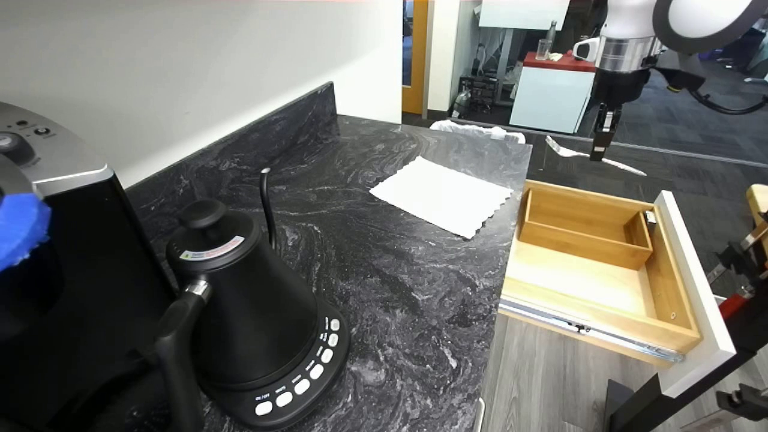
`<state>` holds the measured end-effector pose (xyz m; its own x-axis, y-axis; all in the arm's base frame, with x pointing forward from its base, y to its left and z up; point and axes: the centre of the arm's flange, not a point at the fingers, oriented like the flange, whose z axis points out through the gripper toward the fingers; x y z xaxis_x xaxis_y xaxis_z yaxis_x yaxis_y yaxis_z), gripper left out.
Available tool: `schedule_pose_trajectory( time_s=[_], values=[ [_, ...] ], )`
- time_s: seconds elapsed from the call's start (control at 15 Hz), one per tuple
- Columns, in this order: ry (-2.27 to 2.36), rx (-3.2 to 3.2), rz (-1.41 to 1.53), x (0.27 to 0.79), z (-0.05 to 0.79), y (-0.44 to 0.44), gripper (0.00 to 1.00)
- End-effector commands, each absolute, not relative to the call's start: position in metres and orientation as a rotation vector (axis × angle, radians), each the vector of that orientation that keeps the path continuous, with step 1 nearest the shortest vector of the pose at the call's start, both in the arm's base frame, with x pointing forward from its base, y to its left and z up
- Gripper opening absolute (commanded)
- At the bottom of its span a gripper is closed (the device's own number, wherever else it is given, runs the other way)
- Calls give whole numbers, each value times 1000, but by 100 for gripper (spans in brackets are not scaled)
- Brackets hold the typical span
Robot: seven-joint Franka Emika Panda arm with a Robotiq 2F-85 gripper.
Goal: Remove the fork from the napkin on the countertop and place it inside the open drawer
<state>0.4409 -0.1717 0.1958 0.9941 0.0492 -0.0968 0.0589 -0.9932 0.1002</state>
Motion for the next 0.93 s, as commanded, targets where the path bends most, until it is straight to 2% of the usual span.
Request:
schedule_pose_trajectory(
  time_s=[0.0, 0.87],
  values=[
    [102, 3046, -124, 450, 176, -185, 5],
    [86, 3062, -207, 439, 158, -224, 5]
  ],
)
